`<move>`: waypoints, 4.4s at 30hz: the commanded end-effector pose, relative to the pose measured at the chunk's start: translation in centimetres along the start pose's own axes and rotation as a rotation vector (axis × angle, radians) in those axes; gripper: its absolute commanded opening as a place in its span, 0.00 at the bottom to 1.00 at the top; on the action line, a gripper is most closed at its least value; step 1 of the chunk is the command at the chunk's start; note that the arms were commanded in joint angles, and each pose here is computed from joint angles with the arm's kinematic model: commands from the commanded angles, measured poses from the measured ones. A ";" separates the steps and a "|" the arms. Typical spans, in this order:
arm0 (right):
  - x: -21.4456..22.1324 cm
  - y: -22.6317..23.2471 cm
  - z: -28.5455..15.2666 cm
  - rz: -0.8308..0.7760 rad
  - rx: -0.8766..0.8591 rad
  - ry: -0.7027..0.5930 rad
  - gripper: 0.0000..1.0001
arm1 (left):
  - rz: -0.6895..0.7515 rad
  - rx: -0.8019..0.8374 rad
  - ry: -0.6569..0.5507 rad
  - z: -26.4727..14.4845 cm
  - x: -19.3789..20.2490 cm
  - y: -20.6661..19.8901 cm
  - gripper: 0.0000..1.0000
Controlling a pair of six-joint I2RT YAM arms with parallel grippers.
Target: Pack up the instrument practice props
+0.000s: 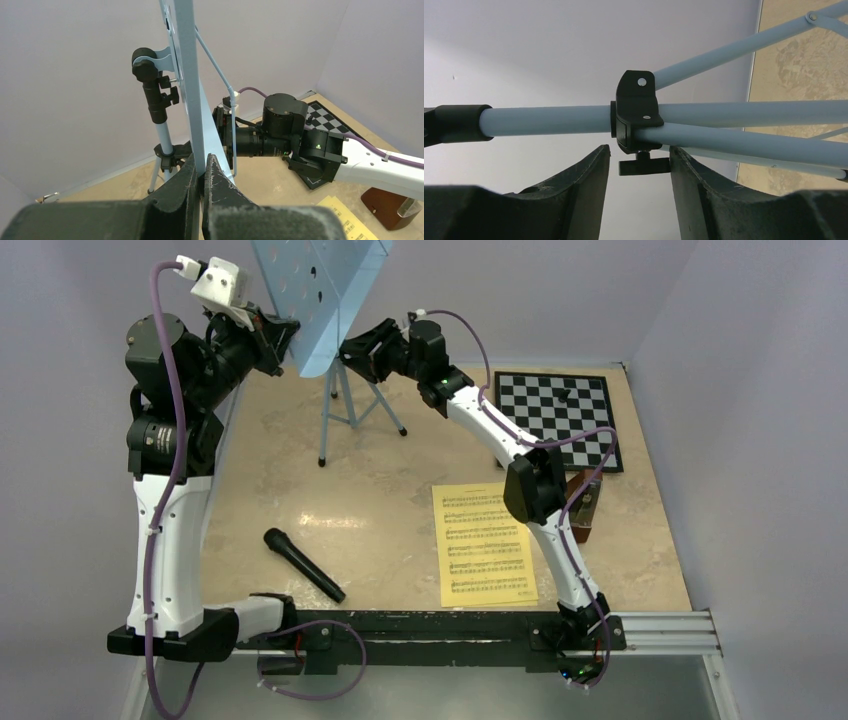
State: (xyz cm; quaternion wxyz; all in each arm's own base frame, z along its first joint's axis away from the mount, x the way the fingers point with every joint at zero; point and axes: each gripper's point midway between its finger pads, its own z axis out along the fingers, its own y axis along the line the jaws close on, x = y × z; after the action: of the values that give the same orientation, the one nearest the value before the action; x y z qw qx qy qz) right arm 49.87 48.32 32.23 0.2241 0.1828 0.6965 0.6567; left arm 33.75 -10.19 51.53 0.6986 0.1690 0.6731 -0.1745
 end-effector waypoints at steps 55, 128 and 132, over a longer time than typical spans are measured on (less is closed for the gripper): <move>1.5 2.1 -2.8 -0.233 -0.090 0.102 0.66 | -0.081 0.056 0.202 1.9 6.6 -0.7 0.00; -1.6 5.2 -9.1 -2.501 -0.115 -0.453 0.73 | -0.091 0.064 0.158 1.6 5.9 -1.0 0.00; -3.8 5.5 -11.6 -2.189 -0.036 -0.361 0.78 | -0.074 0.065 0.135 1.8 5.2 -0.9 0.00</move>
State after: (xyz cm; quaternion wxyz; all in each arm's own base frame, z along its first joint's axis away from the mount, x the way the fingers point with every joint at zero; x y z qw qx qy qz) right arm 47.42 41.20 29.68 0.7465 -0.5422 0.3854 0.0117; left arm 34.30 -11.58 50.35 0.6943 0.1843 0.6676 -0.1956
